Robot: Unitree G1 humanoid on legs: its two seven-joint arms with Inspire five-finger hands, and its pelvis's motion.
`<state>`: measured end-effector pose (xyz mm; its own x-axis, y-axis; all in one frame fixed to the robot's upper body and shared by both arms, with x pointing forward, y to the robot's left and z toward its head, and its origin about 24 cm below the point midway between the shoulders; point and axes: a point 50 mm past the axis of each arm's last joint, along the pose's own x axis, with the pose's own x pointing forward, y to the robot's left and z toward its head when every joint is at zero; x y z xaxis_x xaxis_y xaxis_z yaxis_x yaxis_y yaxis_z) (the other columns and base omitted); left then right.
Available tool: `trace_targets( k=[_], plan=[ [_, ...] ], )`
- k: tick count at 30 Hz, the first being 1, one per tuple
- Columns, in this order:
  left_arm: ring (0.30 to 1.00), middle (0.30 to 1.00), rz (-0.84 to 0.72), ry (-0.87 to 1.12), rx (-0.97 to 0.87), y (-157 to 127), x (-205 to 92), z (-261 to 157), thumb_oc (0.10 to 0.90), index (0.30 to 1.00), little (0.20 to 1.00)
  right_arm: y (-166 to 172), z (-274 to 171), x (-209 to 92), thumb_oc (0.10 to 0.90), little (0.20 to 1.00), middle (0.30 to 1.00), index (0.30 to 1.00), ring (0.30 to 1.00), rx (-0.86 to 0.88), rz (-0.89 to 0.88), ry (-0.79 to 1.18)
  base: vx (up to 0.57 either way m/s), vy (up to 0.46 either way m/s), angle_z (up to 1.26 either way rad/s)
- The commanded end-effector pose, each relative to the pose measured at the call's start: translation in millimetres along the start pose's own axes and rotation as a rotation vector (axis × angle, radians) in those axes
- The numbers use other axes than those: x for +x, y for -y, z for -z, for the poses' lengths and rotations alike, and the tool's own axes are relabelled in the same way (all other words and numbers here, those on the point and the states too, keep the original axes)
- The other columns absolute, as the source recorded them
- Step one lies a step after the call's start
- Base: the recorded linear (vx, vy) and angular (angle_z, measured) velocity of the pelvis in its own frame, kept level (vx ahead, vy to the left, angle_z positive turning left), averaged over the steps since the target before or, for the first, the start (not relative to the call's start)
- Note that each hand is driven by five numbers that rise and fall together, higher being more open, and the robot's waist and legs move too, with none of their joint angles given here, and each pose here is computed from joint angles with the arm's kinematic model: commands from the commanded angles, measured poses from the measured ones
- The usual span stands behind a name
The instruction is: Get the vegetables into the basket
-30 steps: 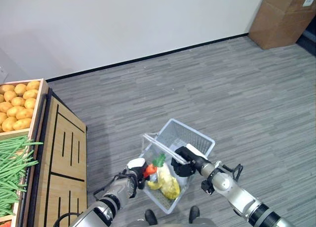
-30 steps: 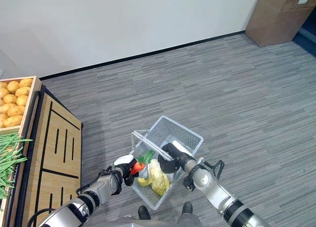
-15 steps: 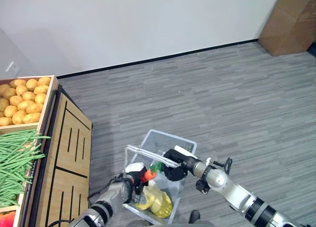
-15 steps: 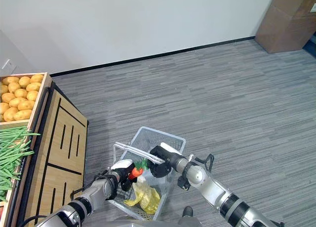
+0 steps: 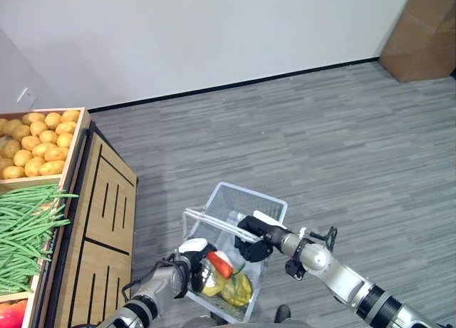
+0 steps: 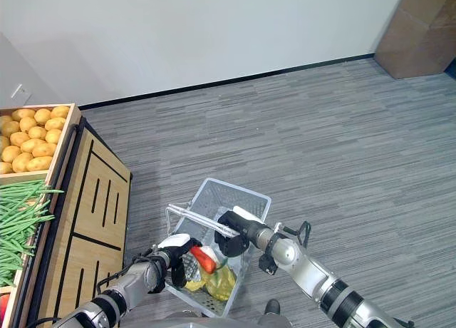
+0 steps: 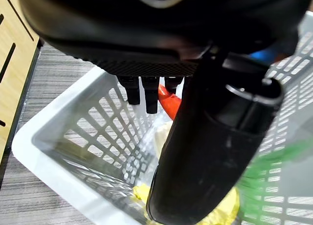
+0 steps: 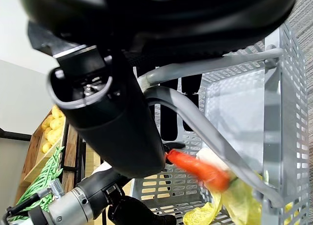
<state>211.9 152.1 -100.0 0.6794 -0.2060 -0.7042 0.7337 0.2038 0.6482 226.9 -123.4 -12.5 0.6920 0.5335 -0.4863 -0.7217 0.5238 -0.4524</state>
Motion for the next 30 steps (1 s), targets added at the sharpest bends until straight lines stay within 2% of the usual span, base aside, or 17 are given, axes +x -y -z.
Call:
trace_targets(
  k=[1, 8, 11, 15, 25, 26, 28, 29, 30],
  plan=[
    [1.000, 1.000, -0.076, 0.037, 0.071, -31.9, 6.1, -5.2, 0.900, 1.000, 1.000, 30.5, -81.0, 3.7, 0.400, 0.300, 0.300, 0.300, 0.300, -0.029, 0.123, 0.413, -0.01, -0.007, 0.04],
    [1.000, 1.000, -0.078, 0.039, 0.026, -32.5, 4.7, -3.9, 0.900, 1.000, 1.000, 18.1, -17.2, 15.9, 0.400, 0.300, 0.300, 0.300, 0.300, 0.015, 0.146, 0.121, -0.01, -0.008, 0.04],
    [1.000, 1.000, -0.075, 0.042, -0.016, -30.1, 3.6, -3.6, 0.900, 1.000, 1.000, 11.2, 22.9, 12.6, 0.400, 0.300, 0.300, 0.300, 0.300, 0.039, 0.186, -0.056, 0.00, -0.009, 0.05],
    [1.000, 1.000, -0.079, 0.036, -0.057, -27.9, 2.8, -1.3, 0.900, 1.000, 1.000, 7.0, 47.7, 9.1, 0.400, 0.300, 0.300, 0.300, 0.300, 0.070, 0.224, -0.165, 0.01, -0.005, 0.04],
    [1.000, 1.000, -0.070, -0.034, -0.149, -12.5, -1.0, 15.7, 0.900, 1.000, 1.000, 2.4, 119.6, -25.3, 0.400, 0.300, 0.300, 0.300, 0.300, 0.239, 0.407, -0.485, 0.02, -0.004, 0.02],
    [1.000, 1.000, -0.064, -0.102, -0.199, -1.7, -3.2, 28.8, 0.900, 1.000, 1.000, -3.6, 144.6, -42.2, 0.400, 0.300, 0.300, 0.300, 0.300, 0.322, 0.473, -0.611, 0.00, 0.000, 0.00],
    [1.000, 1.000, -0.053, -0.135, -0.226, 4.4, -4.3, 34.8, 0.900, 1.000, 1.000, -8.2, 153.6, -49.0, 0.400, 0.300, 0.300, 0.300, 0.300, 0.336, 0.477, -0.659, 0.00, 0.000, 0.00],
    [1.000, 1.000, -0.010, -0.258, -0.265, 18.0, -5.2, 54.1, 0.900, 1.000, 1.000, -19.3, 166.9, -58.5, 0.400, 0.300, 0.300, 0.300, 0.300, 0.362, 0.469, -0.737, 0.00, 0.000, 0.00],
    [1.000, 1.000, -0.012, -0.256, -0.265, 17.5, -4.4, 53.2, 0.900, 1.000, 1.000, -18.2, 166.9, -58.3, 0.400, 0.300, 0.300, 0.300, 0.300, 0.361, 0.472, -0.735, 0.00, 0.000, 0.00]
  ],
)
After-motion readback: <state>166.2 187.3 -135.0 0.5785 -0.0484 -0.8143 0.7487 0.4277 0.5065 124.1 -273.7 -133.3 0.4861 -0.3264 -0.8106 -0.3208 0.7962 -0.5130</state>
